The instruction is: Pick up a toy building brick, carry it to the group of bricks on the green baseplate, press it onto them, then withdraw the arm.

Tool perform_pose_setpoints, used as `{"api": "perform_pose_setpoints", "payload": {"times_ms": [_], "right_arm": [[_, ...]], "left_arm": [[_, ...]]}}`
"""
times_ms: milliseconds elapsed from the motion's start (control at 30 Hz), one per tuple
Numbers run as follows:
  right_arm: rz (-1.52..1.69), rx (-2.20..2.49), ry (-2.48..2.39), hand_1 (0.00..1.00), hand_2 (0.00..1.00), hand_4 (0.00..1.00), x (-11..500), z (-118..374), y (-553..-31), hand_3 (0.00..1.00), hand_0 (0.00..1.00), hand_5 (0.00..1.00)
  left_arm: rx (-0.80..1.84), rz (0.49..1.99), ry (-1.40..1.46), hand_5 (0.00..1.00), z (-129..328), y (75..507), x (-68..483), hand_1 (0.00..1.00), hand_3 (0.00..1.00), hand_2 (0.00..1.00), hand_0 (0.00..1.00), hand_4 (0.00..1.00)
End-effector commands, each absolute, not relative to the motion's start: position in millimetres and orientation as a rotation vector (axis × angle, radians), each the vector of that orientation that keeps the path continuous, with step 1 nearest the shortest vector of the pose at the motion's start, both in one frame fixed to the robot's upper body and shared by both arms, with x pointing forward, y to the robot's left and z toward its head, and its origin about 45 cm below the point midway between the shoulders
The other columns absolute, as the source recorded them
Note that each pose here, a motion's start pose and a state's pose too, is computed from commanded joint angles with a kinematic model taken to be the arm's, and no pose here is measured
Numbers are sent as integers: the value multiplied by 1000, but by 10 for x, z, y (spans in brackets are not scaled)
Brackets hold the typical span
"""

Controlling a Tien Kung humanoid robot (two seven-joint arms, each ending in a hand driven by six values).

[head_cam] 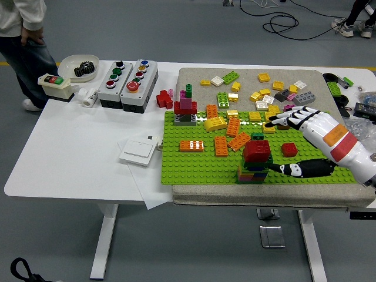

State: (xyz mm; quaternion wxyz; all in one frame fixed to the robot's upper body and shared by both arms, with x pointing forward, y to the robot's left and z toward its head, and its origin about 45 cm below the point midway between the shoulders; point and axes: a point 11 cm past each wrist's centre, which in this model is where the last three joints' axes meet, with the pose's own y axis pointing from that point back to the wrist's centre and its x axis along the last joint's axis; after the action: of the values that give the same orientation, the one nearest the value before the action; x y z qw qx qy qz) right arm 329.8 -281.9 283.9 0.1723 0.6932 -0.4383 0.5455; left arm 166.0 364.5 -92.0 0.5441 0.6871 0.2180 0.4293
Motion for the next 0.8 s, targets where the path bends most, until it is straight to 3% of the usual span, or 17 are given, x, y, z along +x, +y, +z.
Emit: {"api": "perform_pose_setpoints", "payload": {"times_ms": [267, 300, 467, 667, 700, 800], "right_arm": [[1182, 2082, -1667, 773, 803, 943, 3467, 3001, -3082, 778, 867, 622], [1125, 2094, -1723, 799, 833, 961, 3486, 3022, -3124, 836, 872, 635], [880, 2173, -1920, 799, 833, 961, 3533, 3048, -3263, 836, 872, 635], [536, 2267, -2149, 790, 835, 982, 3574, 3039, -3438, 848, 852, 668], [461, 2285, -2183, 778, 836, 998, 3580, 3022, -3462, 862, 850, 744], [253, 2330, -2268, 778, 836, 998, 3596, 2965, -3509, 862, 850, 744]], "left_arm": [[1633, 1017, 520, 661, -925, 3648, 1644, 697, 587, 712, 667, 671], [1633, 1016, 521, 661, -926, 3648, 1640, 697, 588, 712, 667, 671], [1633, 1017, 521, 661, -928, 3651, 1635, 697, 588, 712, 667, 671], [1635, 1015, 521, 661, -928, 3655, 1629, 697, 587, 711, 667, 671], [1636, 1014, 521, 661, -929, 3655, 1627, 698, 587, 712, 667, 671], [1638, 1013, 522, 661, -930, 3658, 1622, 698, 587, 712, 667, 671]]}}
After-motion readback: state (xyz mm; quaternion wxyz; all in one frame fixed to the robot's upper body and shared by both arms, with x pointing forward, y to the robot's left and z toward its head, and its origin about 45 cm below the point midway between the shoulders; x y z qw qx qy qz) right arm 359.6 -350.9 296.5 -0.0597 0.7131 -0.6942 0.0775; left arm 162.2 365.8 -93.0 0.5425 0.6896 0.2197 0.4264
